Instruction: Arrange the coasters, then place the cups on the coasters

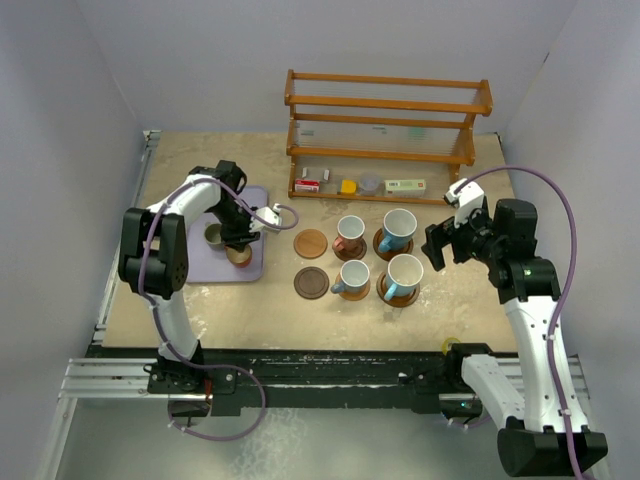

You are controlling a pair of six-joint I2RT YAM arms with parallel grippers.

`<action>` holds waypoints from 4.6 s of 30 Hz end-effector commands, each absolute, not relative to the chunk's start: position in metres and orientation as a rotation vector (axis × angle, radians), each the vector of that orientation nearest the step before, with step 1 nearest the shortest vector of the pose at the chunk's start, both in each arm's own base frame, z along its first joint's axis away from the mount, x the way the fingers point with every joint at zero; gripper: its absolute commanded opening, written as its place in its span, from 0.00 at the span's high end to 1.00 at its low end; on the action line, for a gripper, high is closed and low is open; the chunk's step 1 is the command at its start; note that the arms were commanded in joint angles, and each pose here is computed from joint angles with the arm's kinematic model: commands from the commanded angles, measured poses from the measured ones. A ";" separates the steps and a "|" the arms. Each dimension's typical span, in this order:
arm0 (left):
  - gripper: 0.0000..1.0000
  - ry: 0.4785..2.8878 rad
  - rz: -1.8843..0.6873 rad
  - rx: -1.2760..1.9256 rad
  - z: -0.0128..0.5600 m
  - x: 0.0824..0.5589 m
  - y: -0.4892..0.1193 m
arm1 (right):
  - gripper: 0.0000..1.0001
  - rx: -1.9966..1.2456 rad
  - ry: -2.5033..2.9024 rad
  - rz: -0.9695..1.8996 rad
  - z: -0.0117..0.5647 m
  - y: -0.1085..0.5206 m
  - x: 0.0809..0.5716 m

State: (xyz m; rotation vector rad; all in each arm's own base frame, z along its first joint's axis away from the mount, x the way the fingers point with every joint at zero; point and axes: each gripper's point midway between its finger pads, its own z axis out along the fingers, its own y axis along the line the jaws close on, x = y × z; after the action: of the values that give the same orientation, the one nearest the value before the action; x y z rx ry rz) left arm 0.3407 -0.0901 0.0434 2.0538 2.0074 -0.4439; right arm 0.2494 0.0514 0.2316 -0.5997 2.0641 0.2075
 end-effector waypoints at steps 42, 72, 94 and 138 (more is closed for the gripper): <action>0.97 2.394 -0.522 1.147 0.131 0.380 -0.236 | 0.00 -0.605 2.038 0.193 0.238 0.050 0.255; 0.97 2.645 -0.414 0.851 0.063 0.389 -0.252 | 0.00 -0.604 2.033 0.190 0.238 0.050 0.254; 0.85 2.648 -0.359 0.840 0.062 0.376 -0.249 | 0.00 -0.600 2.041 0.188 0.237 0.049 0.256; 0.31 2.361 0.020 0.684 0.179 0.378 -0.028 | 0.00 -0.604 2.036 0.189 0.238 0.050 0.254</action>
State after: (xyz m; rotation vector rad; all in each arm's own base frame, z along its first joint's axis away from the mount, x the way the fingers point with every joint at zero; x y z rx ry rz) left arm 0.3676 -0.0472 0.1714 0.6481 2.4344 -0.0085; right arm 0.2511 0.0511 0.2286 -0.5994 2.0767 0.2099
